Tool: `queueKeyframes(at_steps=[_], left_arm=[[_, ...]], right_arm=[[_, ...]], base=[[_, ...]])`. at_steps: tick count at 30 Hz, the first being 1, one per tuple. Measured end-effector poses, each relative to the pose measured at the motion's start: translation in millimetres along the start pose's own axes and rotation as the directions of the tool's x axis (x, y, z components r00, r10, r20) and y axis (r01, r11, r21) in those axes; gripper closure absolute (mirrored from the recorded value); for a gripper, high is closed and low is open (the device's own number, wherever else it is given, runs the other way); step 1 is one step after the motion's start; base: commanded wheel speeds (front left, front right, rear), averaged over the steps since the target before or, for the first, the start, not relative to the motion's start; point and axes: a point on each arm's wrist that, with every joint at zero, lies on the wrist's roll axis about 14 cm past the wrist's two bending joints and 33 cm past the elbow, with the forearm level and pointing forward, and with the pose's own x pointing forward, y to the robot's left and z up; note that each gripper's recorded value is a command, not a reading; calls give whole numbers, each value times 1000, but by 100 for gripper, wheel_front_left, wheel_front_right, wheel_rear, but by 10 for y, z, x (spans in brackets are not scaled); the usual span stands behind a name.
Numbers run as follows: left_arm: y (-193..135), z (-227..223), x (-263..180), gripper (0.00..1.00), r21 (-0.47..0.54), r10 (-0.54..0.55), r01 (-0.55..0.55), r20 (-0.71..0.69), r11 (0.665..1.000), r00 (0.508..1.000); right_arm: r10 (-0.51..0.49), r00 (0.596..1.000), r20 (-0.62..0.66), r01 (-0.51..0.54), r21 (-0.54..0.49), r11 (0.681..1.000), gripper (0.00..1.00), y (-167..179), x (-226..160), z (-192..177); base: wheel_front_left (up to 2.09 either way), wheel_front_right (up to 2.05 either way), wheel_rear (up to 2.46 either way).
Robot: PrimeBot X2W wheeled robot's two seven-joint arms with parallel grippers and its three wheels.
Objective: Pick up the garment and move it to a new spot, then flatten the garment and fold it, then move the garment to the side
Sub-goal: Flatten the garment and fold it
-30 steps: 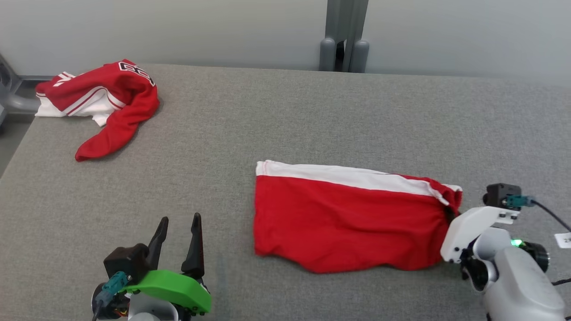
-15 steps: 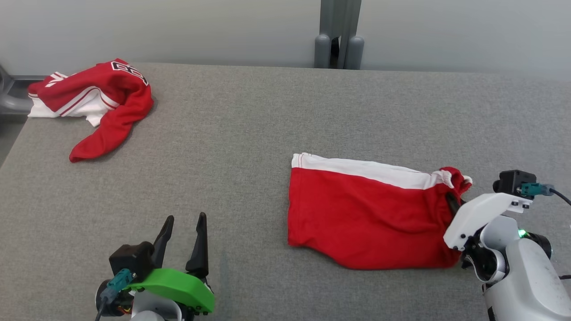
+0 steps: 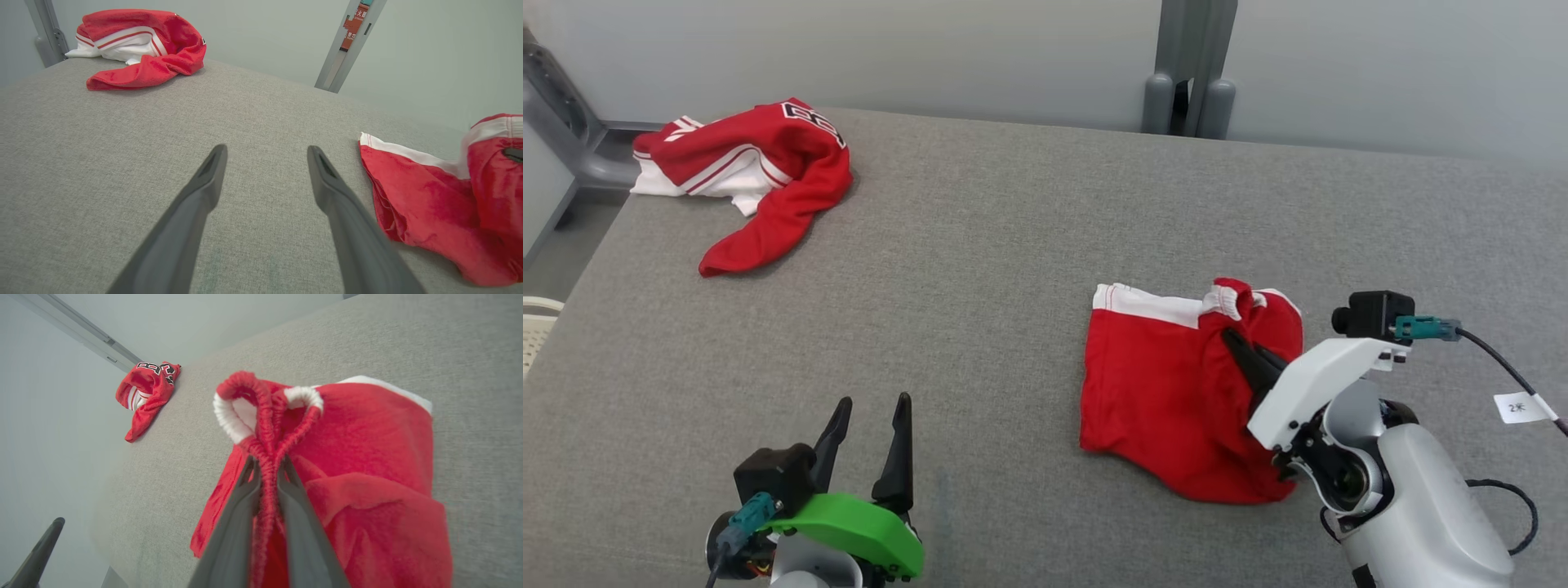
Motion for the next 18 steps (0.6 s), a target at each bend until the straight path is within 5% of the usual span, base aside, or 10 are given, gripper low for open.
queueKeyframes(at_steps=[8,12,14,16,18], left_arm=[[58,2,-39,0,-5,21,-21,-2,1000,1000],[126,-10,-58,0,-6,42,-42,-7,999,999],[157,-26,-66,0,-6,53,-53,-12,999,999],[178,-42,-73,0,-7,60,-60,-16,998,998],[187,-59,-76,0,-7,64,-65,-20,998,998]], right_arm=[[46,998,-53,-43,48,998,100,161,321,-262],[50,996,-68,-46,57,997,78,204,486,-350],[57,995,-81,-52,61,997,58,238,543,-406],[69,994,-86,-64,68,996,0,290,592,-437],[95,991,-89,-90,62,994,0,389,633,-460]], base=[[0,0,0],[0,0,0],[0,0,0],[0,0,0],[0,0,0]])
